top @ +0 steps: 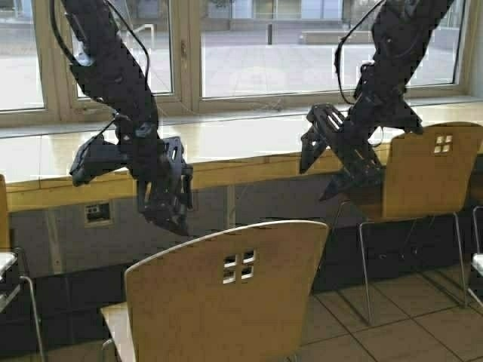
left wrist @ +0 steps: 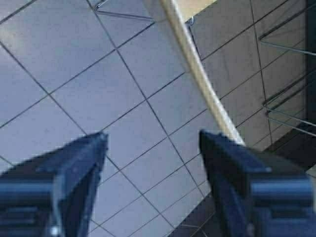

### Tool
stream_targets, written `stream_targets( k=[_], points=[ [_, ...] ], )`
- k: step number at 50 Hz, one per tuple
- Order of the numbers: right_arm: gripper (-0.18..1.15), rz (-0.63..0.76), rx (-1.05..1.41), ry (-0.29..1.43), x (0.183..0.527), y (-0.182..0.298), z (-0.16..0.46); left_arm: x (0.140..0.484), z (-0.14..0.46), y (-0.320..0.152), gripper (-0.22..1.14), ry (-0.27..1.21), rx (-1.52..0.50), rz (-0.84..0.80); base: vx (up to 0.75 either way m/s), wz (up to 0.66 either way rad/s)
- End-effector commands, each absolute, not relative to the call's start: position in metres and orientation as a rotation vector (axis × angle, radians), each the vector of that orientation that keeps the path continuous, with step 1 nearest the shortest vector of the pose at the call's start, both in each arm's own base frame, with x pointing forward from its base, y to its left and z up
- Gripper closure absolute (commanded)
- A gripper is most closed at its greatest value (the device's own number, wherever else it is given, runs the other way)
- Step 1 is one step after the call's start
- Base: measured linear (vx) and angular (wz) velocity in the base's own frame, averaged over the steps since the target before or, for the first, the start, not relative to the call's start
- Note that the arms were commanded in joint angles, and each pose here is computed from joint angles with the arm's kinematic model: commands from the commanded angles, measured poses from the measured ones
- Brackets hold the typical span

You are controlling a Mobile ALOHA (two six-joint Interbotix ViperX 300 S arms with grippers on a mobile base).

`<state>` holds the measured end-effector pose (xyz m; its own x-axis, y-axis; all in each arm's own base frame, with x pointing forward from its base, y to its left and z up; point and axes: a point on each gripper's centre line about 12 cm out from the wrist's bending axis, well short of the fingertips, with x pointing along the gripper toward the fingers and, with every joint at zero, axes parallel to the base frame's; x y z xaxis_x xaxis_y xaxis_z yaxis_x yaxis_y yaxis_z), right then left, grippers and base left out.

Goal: Push the chairs under the table

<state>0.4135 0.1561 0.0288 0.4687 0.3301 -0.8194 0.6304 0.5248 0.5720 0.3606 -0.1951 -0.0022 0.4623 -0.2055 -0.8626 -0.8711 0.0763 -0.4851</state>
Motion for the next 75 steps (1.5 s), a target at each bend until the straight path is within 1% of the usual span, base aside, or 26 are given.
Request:
stream_targets(
  k=[1,15,21,37,46,58,67,75],
  points=[
    [0.03,-0.220,1.074,1.103,0.425,0.158,0.032,0.366,0.000,-0.201,0.01,1.003,-1.453,0.646,0.12,0.05],
    [0.03,-0.263,1.090,1.113,0.424,0.156,0.017,0.359,-0.024,-0.205,0.01,1.053,-1.435,0.685,0.11,0.08],
    [0.03,-0.287,1.082,1.136,0.418,0.154,0.005,0.352,-0.032,-0.217,0.01,1.092,-1.417,0.673,0.11,0.10],
    [0.03,-0.359,1.047,1.187,0.398,0.144,-0.024,0.339,-0.047,-0.228,0.01,1.141,-1.384,0.682,0.11,0.08],
    [0.03,-0.382,1.048,1.186,0.400,0.138,-0.032,0.338,-0.056,-0.230,0.01,1.151,-1.380,0.694,0.09,0.07],
    [0.03,-0.419,1.036,1.218,0.395,0.134,-0.053,0.340,-0.072,-0.240,0.01,1.167,-1.367,0.696,0.07,0.06],
    [0.03,-0.453,1.028,1.244,0.393,0.129,-0.075,0.341,-0.086,-0.248,0.01,1.187,-1.356,0.694,0.06,0.03],
    [0.03,-0.466,1.025,1.262,0.398,0.129,-0.097,0.346,-0.102,-0.251,0.01,1.189,-1.352,0.702,0.04,0.05]
  ],
)
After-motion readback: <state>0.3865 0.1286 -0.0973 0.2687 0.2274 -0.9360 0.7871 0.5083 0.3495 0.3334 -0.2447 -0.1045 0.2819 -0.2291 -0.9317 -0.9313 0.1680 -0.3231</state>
